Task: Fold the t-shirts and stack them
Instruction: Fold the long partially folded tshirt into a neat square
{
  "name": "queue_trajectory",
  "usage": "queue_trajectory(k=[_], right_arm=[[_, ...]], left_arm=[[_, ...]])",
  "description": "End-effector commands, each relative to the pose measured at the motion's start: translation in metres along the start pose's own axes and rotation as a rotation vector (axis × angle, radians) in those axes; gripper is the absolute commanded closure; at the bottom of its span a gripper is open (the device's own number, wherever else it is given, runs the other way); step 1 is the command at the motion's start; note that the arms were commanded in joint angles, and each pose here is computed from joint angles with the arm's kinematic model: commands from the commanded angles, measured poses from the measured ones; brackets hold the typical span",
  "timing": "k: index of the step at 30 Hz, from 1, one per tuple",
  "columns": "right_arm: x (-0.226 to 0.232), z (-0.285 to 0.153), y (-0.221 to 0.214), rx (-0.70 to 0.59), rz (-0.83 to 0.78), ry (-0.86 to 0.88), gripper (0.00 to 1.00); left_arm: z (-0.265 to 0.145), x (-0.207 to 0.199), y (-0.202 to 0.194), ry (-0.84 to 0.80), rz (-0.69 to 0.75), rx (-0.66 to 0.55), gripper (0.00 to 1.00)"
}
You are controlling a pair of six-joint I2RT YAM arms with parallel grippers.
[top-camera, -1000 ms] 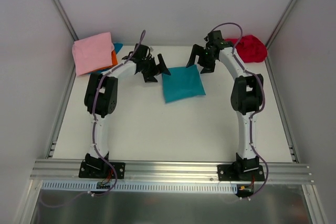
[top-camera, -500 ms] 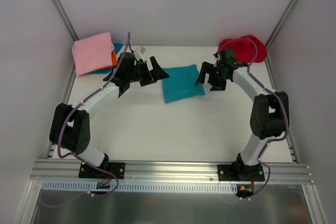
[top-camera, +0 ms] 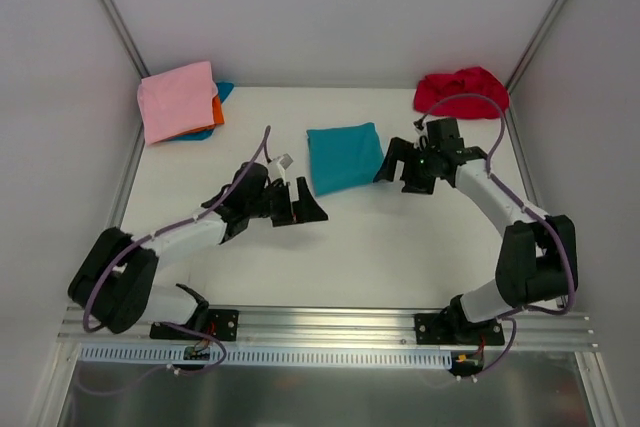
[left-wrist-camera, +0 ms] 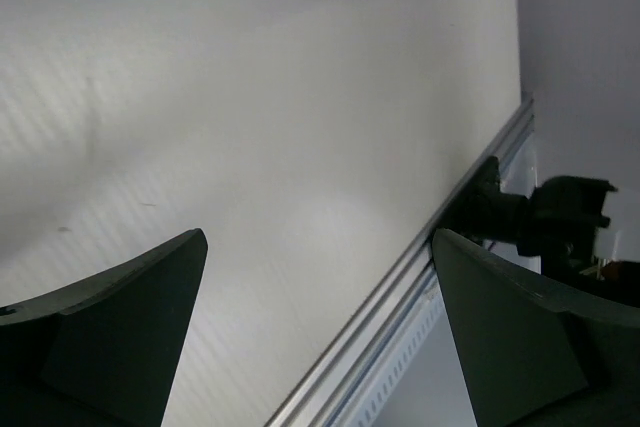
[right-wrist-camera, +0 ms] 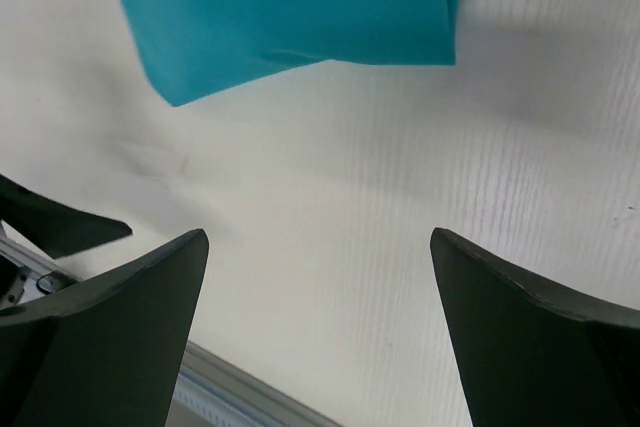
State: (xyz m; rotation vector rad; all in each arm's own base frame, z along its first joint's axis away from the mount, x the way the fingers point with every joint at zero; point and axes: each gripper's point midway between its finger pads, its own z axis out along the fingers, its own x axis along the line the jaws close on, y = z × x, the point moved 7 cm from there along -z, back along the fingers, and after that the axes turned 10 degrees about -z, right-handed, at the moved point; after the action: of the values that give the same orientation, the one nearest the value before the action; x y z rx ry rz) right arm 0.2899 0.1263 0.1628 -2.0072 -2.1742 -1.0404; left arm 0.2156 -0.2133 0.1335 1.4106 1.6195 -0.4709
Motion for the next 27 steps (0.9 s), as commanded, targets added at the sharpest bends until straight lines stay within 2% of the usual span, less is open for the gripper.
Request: queue_trajectory(k=[1, 6, 12, 17, 27], right_arm=[[0.035, -0.041, 0.048, -0.133, -0.076, 0.056, 0.00], [0.067, -0.052, 0.094, -0.166, -0.119, 0.108, 0.00], [0.075, 0.017, 0.129, -0.058, -0.085, 0.186, 0.01], [0.075, 0.080, 0.130, 0.043, -0.035, 0.238, 0.01], [0.089, 0.133, 0.115, 0.114, -0.022, 0.253, 0.00]], left_arm=[[-0.027, -0.047, -0.010, -0.131, 0.135, -0.100, 0.01], [-0.067, -0.060, -0.037, -0.150, 0.158, -0.181, 0.01], [-0.105, -0.056, -0.057, -0.149, 0.141, -0.227, 0.02], [-0.126, -0.048, -0.067, -0.141, 0.129, -0.248, 0.01], [-0.130, -0.038, -0.072, -0.123, 0.118, -0.257, 0.01]])
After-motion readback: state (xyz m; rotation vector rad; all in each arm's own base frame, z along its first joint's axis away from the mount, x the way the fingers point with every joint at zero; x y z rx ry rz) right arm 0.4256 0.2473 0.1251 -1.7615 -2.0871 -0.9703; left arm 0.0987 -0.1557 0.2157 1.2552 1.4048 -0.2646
